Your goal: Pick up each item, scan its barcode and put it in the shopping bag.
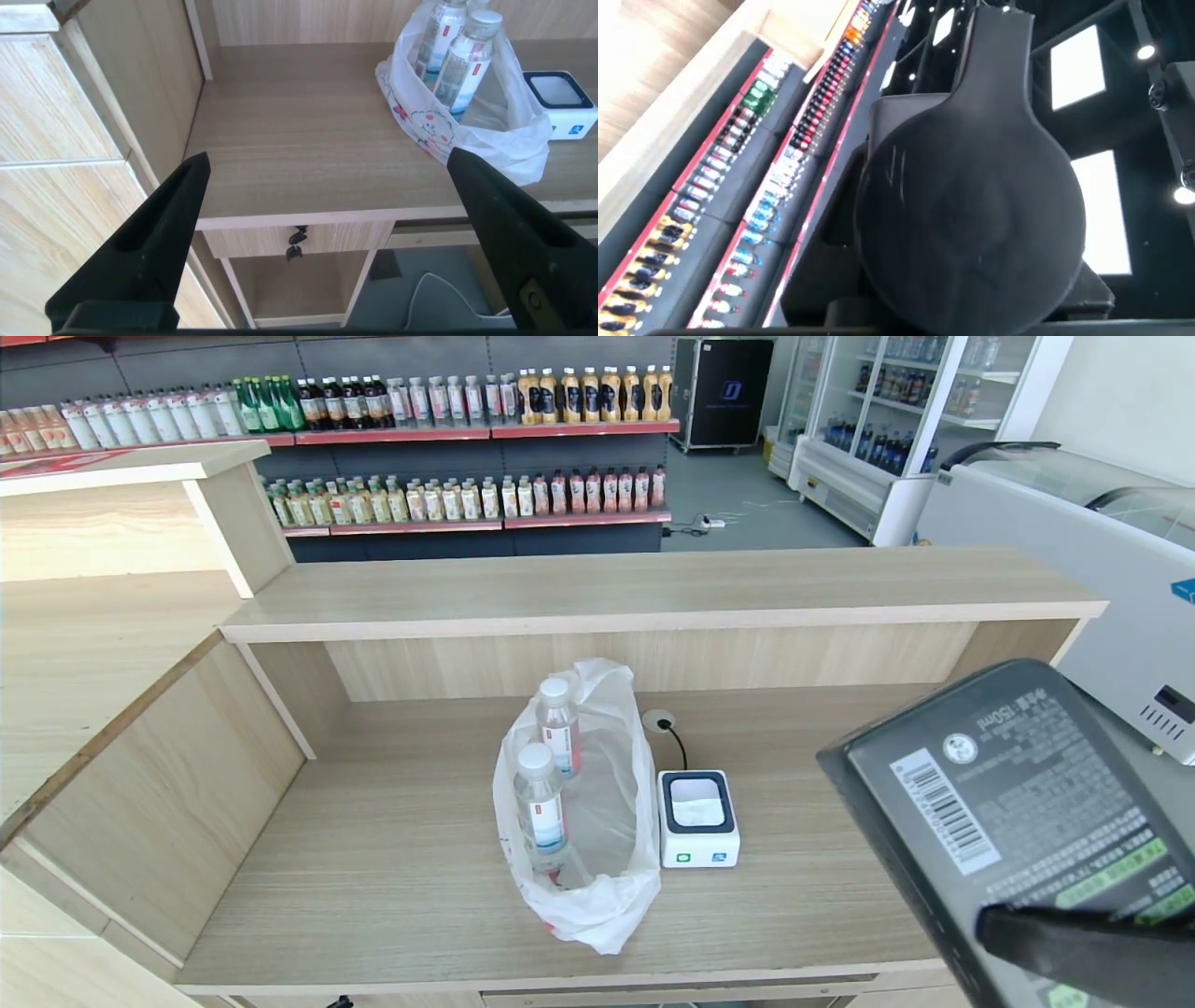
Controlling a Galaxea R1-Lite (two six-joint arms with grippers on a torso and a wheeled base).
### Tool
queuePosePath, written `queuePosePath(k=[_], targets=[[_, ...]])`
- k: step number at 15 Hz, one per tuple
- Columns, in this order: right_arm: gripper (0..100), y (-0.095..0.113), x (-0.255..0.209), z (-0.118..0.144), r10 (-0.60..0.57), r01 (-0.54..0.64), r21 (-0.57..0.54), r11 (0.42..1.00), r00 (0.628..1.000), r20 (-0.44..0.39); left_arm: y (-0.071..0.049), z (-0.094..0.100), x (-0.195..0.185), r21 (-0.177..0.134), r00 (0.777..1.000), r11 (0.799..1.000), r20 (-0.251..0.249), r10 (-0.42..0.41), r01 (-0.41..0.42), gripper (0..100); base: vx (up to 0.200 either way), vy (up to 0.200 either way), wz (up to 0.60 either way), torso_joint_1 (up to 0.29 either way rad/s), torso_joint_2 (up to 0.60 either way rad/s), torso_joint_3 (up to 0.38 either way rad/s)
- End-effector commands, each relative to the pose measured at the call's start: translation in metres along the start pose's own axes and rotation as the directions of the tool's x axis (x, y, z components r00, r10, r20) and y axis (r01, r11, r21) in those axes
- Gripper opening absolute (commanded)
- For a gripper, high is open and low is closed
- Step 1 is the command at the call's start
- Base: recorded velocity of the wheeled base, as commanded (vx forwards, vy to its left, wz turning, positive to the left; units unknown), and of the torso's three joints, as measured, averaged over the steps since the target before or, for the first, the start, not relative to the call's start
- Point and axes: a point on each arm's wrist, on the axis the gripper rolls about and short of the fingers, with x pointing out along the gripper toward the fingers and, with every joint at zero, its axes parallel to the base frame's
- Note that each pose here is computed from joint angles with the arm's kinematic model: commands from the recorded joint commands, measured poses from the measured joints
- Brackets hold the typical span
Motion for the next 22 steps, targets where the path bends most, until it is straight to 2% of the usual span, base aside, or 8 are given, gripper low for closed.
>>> queuePosePath(k=[1,11,14,16,17,18,19,22], targets=[[0,-0.001,0.003,0.002,-0.011,0.011,0.021,1.0,1.0,0.019,0.0,0.0,0.0,0.0,1.0,1.0,-0.001,0.0,0.0,100,0.0,0.0,0.0,0.0,0.0,0.0],[0,0.003,0.003,-0.003,0.018,-0.017,0.129,0.991,1.0,-0.01,0.0,0.0,0.0,0.0,1.0,1.0,-0.001,0.0,0.0,100,0.0,0.0,0.0,0.0,0.0,0.0],[0,0.015,-0.013,-0.025,0.171,-0.06,0.493,0.868,0.968,-0.182,0.0,0.0,0.0,0.001,1.0,1.0,-0.001,0.0,0.0,100,0.0,0.0,0.0,0.0,0.0,0.0],[0,0.028,-0.04,-0.043,0.375,0.15,0.863,0.483,0.855,-0.359,0.0,0.0,0.0,0.0,1.0,1.0,-0.001,0.0,0.0,100,0.0,0.0,0.0,0.0,0.0,0.0],[0,0.029,-0.046,-0.047,0.416,0.21,0.879,0.427,0.818,-0.397,0.0,0.0,0.0,0.0,1.0,1.0,-0.001,0.0,0.0,100,0.0,0.0,0.0,0.0,0.0,0.0],[0,0.038,-0.069,-0.06,0.633,0.377,0.867,0.325,0.594,-0.496,0.0,0.0,0.0,0.0,1.0,1.0,-0.001,0.0,0.0,100,0.0,0.0,0.0,0.0,0.0,0.0],[0,0.044,-0.078,-0.059,0.727,0.42,0.863,0.279,0.494,-0.476,0.0,0.0,0.0,0.0,1.0,1.0,-0.001,0.0,0.0,100,0.0,0.0,0.0,0.0,0.0,0.0],[0,0.054,-0.102,-0.051,0.865,0.722,0.688,0.074,0.296,-0.405,0.0,0.0,0.0,0.0,1.0,1.0,-0.001,0.0,0.0,100,0.0,0.0,0.0,0.0,0.0,0.0]])
